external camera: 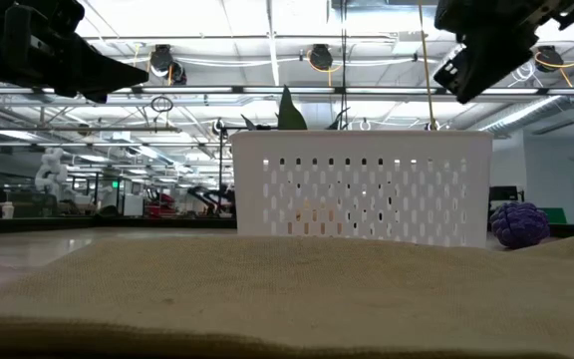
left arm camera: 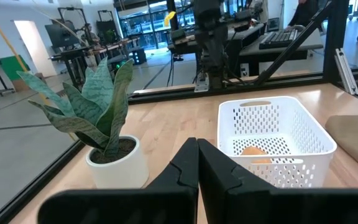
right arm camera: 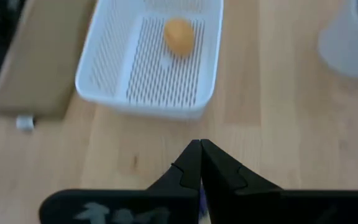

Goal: Pick and placing Produce into tupperware
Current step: Put the grapes in the white bin

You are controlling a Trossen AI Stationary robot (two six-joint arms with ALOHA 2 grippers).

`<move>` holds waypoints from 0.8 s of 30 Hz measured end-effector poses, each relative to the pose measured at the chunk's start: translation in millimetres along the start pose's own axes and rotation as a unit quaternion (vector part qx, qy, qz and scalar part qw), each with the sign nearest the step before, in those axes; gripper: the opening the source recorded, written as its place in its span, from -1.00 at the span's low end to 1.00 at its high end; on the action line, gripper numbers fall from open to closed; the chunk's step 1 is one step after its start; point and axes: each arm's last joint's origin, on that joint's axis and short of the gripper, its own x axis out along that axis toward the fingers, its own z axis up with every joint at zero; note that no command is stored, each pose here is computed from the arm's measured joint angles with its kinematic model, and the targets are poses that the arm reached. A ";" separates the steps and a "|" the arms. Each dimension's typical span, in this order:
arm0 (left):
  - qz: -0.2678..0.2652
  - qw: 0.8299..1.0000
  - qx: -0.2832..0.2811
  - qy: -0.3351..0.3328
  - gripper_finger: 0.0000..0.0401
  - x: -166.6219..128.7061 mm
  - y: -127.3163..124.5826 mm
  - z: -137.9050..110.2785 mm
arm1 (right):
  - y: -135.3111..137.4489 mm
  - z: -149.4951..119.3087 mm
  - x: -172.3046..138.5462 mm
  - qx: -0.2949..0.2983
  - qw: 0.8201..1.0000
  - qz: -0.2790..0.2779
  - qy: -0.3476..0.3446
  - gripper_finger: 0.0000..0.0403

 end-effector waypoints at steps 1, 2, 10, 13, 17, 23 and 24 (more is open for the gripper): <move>0.000 1.000 0.000 0.000 -1.00 0.0 0.0 0.0 | -0.4 0.5 1.5 -0.007 1.000 0.002 0.018 -1.00; 0.000 1.000 0.000 0.000 -1.00 0.0 0.0 0.0 | -0.8 0.6 3.4 -0.013 0.999 0.004 0.036 -1.00; 0.000 1.000 0.001 0.001 -1.00 0.0 0.0 -0.1 | -5.7 -0.9 23.8 -0.035 0.990 0.019 0.135 -1.00; 0.000 1.000 0.001 0.003 -1.00 0.0 -0.1 -0.5 | -7.2 -0.8 30.1 -0.044 0.988 0.023 0.149 -1.00; -0.001 1.000 0.002 0.004 -1.00 0.0 -0.1 -0.7 | -9.1 -0.6 36.3 -0.040 0.986 0.037 0.160 -0.98; -0.002 1.000 0.006 0.014 -1.00 0.0 -0.4 -2.8 | -10.2 -0.6 39.4 -0.075 0.982 0.043 0.165 -0.82; -0.002 1.000 0.006 0.016 -1.00 0.0 -0.4 -3.1 | -10.3 -0.3 39.5 -0.081 0.982 0.044 0.163 -0.78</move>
